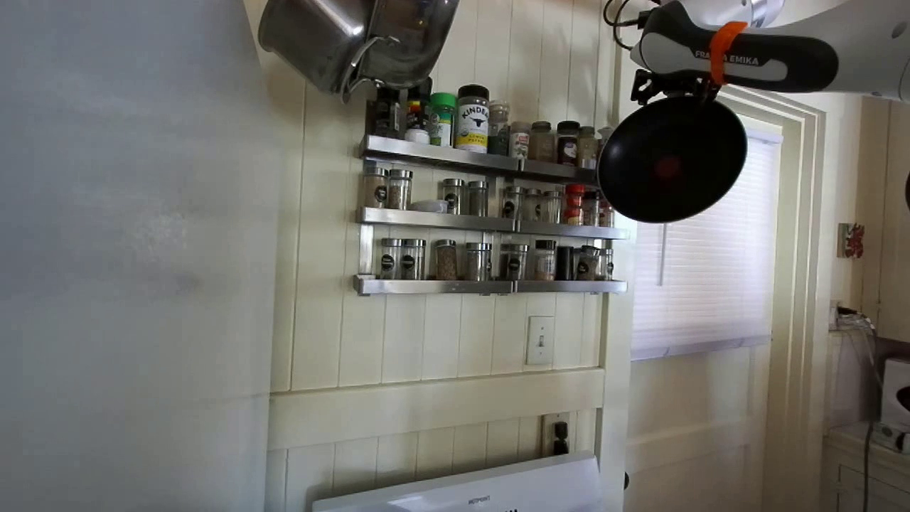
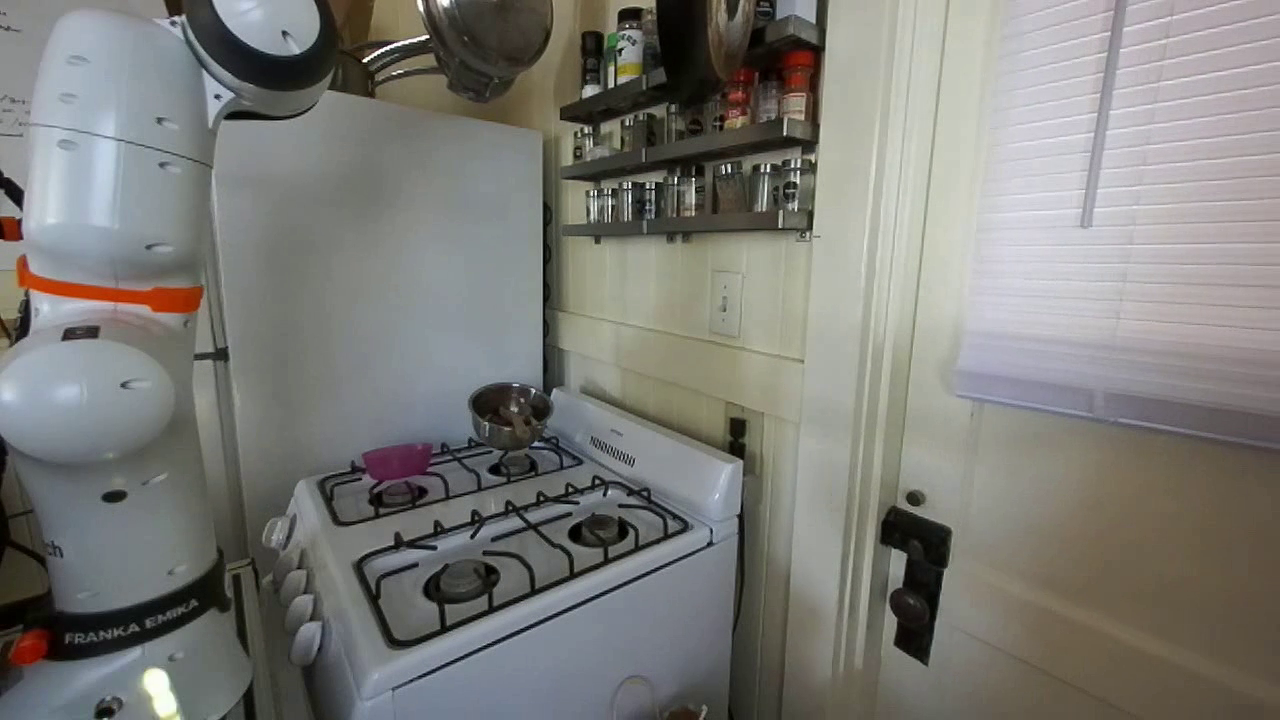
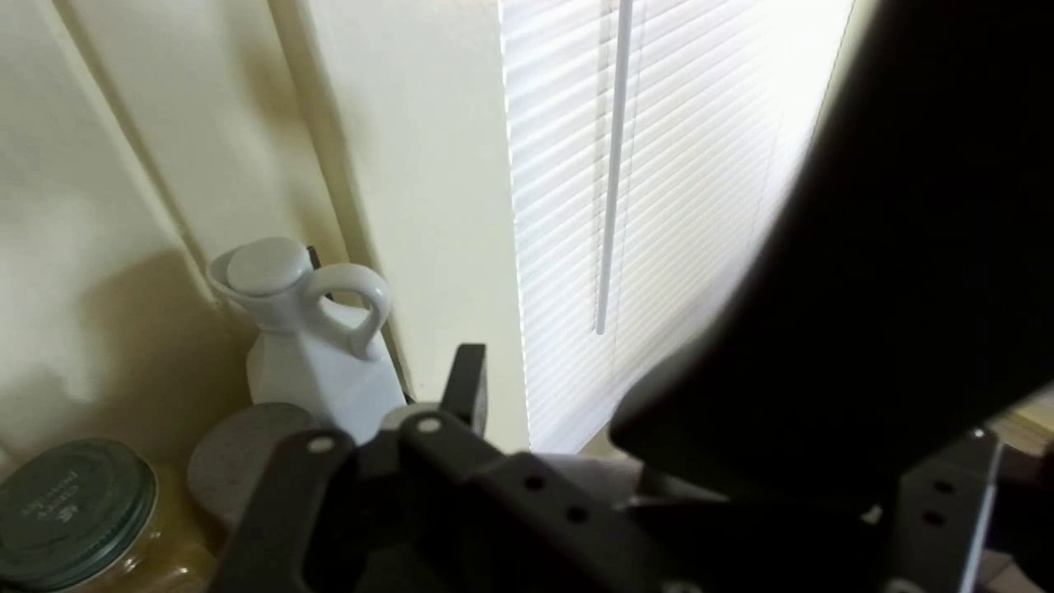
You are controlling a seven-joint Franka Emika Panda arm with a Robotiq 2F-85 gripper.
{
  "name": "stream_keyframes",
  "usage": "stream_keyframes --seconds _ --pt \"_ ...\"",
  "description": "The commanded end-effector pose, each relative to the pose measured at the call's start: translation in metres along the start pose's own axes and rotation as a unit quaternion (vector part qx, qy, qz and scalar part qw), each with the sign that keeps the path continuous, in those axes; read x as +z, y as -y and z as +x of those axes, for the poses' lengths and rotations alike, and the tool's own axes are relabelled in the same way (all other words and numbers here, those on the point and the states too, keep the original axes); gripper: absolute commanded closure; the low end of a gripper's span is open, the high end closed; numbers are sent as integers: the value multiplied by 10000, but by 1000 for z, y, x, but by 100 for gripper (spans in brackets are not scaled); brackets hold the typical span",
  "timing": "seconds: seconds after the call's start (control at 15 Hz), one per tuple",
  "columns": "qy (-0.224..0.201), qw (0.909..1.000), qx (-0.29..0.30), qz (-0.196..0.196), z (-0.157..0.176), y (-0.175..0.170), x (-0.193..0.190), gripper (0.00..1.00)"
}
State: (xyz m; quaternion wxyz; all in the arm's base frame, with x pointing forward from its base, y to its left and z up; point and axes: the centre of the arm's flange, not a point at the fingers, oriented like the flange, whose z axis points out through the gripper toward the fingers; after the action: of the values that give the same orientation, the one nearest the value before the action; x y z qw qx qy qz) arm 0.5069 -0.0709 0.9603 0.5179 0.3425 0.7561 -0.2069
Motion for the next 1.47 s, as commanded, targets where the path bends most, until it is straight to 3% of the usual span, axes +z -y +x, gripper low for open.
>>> stream_keyframes --seconds 0.0,0.67,1.07,1.2,1.4 --pt "0 10000 0 0 0 0 0 0" --pt "0 10000 0 0 0 0 0 0" --pt "756 9966 251 -221 4 8 -40 0" --pt "599 9978 197 -193 -13 -2 -27 0" --pt "611 9977 202 -203 -10 -2 -28 0"
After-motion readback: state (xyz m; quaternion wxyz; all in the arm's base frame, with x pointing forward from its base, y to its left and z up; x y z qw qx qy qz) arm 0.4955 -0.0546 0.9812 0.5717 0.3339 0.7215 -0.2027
